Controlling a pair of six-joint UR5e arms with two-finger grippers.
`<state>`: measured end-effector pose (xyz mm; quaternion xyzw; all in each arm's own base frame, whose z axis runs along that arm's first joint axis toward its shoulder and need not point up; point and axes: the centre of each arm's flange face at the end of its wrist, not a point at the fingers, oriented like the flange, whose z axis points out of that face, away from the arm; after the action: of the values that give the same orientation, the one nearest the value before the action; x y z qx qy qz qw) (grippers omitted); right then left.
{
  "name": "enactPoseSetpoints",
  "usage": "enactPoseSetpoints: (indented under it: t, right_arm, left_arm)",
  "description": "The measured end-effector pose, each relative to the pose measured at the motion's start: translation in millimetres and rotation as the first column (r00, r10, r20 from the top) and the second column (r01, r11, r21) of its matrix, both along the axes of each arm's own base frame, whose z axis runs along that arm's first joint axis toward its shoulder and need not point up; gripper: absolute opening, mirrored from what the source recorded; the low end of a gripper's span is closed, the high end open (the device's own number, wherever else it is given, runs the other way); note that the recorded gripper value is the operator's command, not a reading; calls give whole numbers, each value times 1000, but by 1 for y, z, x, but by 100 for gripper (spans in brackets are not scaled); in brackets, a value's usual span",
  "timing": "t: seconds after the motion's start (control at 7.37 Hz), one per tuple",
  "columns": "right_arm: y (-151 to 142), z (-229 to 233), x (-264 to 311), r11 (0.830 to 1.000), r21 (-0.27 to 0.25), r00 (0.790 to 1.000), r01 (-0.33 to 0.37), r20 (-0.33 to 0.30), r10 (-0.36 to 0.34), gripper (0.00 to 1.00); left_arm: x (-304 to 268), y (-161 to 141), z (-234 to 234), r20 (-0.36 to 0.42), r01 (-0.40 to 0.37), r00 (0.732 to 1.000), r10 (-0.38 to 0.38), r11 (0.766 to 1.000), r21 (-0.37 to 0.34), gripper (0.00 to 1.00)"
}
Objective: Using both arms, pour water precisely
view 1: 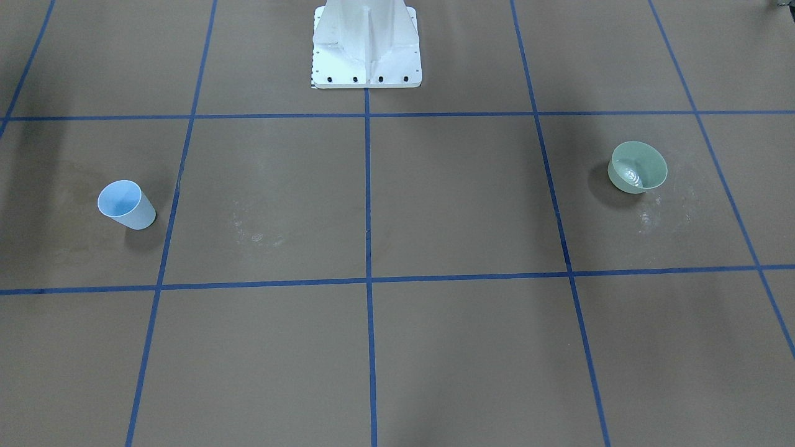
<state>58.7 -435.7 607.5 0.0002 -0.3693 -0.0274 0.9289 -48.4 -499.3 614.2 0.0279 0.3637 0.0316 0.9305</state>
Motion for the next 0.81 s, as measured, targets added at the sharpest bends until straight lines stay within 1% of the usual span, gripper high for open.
enactPoseSetpoints:
  t: [0.14,0.27,0.41,0.54,0.68,0.81]
  right_arm:
    - [0,-1,0,1000,3,1000,0,1,0,100]
    - [-2,-3,0,1000,7,1000,0,2,0,100]
    - [-4,-6,0,1000,12,1000,-1,4,1,100]
    - [-6,-8,-1,1000,16,1000,-1,6,1,100]
    - [-7,-9,-1,1000,18,1000,-1,7,1,100]
    - [-8,-9,-1,1000,18,1000,-1,7,1,100]
  left_arm:
    - [2,-4,-5,-2,-2,1000,2,1000,15,100]
    - [4,-15,-20,-4,-4,1000,4,999,51,100]
    - [6,-27,-35,-15,17,1000,-16,998,66,100]
    - [17,-34,-46,-47,71,996,-69,997,35,100]
    - [38,-33,-50,-88,126,988,-127,992,-11,100]
    - [61,-23,-45,-121,173,977,-178,984,-53,100]
